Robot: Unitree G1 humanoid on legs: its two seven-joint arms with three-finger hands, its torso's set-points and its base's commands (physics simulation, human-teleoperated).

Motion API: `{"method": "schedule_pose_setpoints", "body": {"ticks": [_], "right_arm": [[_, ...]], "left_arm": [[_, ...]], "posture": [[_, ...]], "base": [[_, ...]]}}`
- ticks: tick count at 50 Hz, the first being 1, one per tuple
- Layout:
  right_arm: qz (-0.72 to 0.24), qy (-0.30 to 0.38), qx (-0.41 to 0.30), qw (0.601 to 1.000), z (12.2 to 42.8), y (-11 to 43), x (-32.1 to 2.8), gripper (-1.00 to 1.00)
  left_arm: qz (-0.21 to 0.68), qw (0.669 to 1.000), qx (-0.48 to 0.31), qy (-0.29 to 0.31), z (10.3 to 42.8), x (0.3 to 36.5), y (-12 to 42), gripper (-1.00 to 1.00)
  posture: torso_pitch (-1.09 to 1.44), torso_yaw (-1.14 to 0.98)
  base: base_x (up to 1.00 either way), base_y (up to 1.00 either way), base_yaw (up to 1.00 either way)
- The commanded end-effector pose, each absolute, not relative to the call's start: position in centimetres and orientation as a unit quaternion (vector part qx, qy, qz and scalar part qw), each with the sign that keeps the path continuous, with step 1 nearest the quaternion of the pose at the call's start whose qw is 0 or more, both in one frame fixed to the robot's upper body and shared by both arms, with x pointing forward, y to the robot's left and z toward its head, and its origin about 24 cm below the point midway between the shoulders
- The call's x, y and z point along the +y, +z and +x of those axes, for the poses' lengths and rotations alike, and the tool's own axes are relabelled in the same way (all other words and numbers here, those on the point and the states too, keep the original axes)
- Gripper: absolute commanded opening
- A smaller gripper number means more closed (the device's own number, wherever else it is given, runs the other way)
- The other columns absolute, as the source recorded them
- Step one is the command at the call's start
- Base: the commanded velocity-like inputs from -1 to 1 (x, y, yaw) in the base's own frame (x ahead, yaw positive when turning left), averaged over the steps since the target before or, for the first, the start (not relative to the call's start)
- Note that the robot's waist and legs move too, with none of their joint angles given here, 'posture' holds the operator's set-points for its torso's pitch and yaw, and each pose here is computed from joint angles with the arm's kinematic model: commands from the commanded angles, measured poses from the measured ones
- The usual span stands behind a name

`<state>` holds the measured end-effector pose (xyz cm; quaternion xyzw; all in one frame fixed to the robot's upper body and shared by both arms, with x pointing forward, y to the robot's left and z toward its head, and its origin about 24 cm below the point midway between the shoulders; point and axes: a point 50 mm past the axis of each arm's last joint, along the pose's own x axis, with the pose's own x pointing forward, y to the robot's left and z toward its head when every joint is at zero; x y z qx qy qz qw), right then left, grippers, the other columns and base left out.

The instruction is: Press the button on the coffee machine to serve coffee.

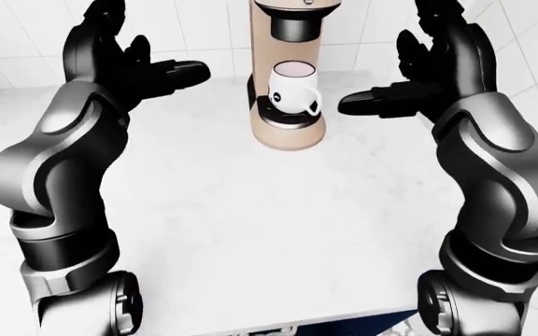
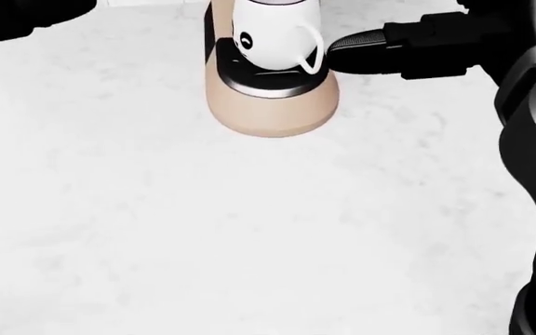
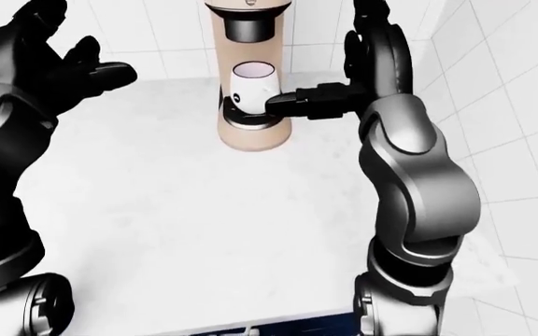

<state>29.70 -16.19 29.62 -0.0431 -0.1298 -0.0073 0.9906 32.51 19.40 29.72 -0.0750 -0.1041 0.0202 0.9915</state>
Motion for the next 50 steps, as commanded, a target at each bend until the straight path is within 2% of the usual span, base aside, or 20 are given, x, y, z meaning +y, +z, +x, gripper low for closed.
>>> {"method": "schedule_pose_setpoints", "body": {"ticks": [1, 30, 50], "right_arm": [[-0.041, -0.01, -0.169, 0.985, 29.15, 30.97, -16.17, 1.0], [-0.041, -0.012, -0.169, 0.985, 29.27, 30.9, -16.24, 1.0], [-0.039, -0.011, -0.169, 0.985, 29.25, 30.93, -16.22, 1.0]], "left_arm": [[-0.071, 0.987, -0.144, 0.016, 31.99, 19.32, 31.3, 1.0], [-0.077, 0.988, -0.136, 0.019, 32.35, 19.45, 30.84, 1.0], [-0.08, 0.988, -0.135, 0.015, 32.49, 19.34, 30.78, 1.0]], "posture": [[0.0, 0.0], [-0.04, 0.0], [-0.21, 0.0]], "base": [[0.0, 0.0, 0.0], [0.0, 0.0, 0.0], [0.0, 0.0, 0.0]]}}
